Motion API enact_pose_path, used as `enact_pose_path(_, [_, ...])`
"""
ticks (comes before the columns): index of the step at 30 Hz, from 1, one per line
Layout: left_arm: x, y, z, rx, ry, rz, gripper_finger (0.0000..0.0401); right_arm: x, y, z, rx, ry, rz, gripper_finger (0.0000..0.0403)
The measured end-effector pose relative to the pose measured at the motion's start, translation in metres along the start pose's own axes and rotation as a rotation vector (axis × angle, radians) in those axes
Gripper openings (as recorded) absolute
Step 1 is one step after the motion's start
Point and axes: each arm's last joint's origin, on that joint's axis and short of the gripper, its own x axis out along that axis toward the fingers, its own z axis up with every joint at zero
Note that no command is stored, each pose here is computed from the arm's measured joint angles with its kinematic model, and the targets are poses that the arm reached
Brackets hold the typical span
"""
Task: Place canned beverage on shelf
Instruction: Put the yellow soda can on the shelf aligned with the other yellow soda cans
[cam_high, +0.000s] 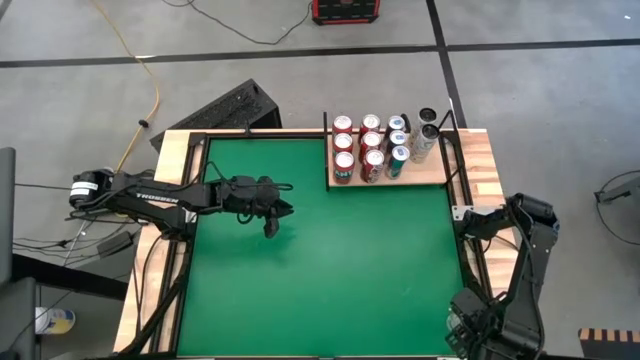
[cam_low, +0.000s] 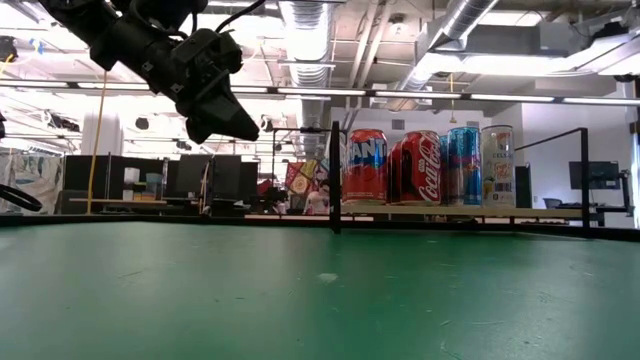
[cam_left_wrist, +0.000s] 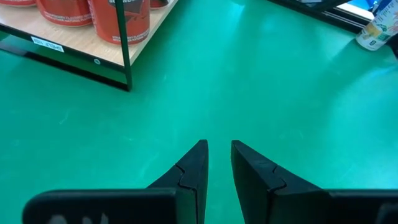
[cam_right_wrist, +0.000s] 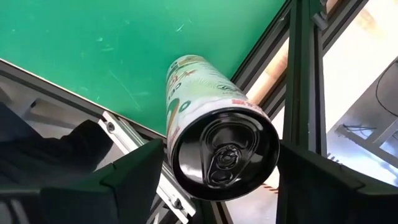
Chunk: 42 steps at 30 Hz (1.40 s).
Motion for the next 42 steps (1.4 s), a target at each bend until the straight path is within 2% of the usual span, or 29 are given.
enact_pose_path(8, [0.0,0.0,0.0,0.001,0.007,-0.005,0.0056,0.002,-0.001,0.0,0.0,0.006,-0.007,0.0312])
enact_pose_path(12, [0.0,0.0,-0.001,0.001,0.007,-0.006,0.0056,0.014,0.0,0.002,-0.032,0.032,-0.025,0.0304])
enact_pose_path(17, [0.0,0.0,0.0,0.0,0.004,-0.007,0.0056,0.01,0.004,0.005,-0.068,0.042,-0.019,0.029])
enact_pose_path(22, [0.0,0.0,0.0,0.007,0.001,-0.006,0.0056,-0.005,0.004,0.014,-0.088,-0.048,-0.022,0.0288])
enact_pose_path(25, [0.0,0.0,0.0,0.008,0.001,-0.006,0.0056,-0.019,0.006,0.027,-0.131,-0.12,0.062,0.0287])
enact_pose_path(28, [0.0,0.0,0.0,0.008,0.001,-0.007,0.0056,-0.029,0.008,0.047,-0.151,-0.197,0.109,0.0287])
enact_pose_path(32, [0.0,0.0,0.0,0.008,0.001,-0.007,0.0056,-0.045,0.009,0.082,-0.207,-0.232,0.152,0.0286])
enact_pose_path(38, [0.0,0.0,0.0,0.015,0.002,-0.007,0.0056,-0.063,0.011,0.161,-0.309,-0.262,0.141,0.0286])
enact_pose_path(42, [0.0,0.0,0.0,0.022,0.004,-0.006,0.0056,-0.071,-0.001,0.214,-0.359,-0.268,0.123,0.0286])
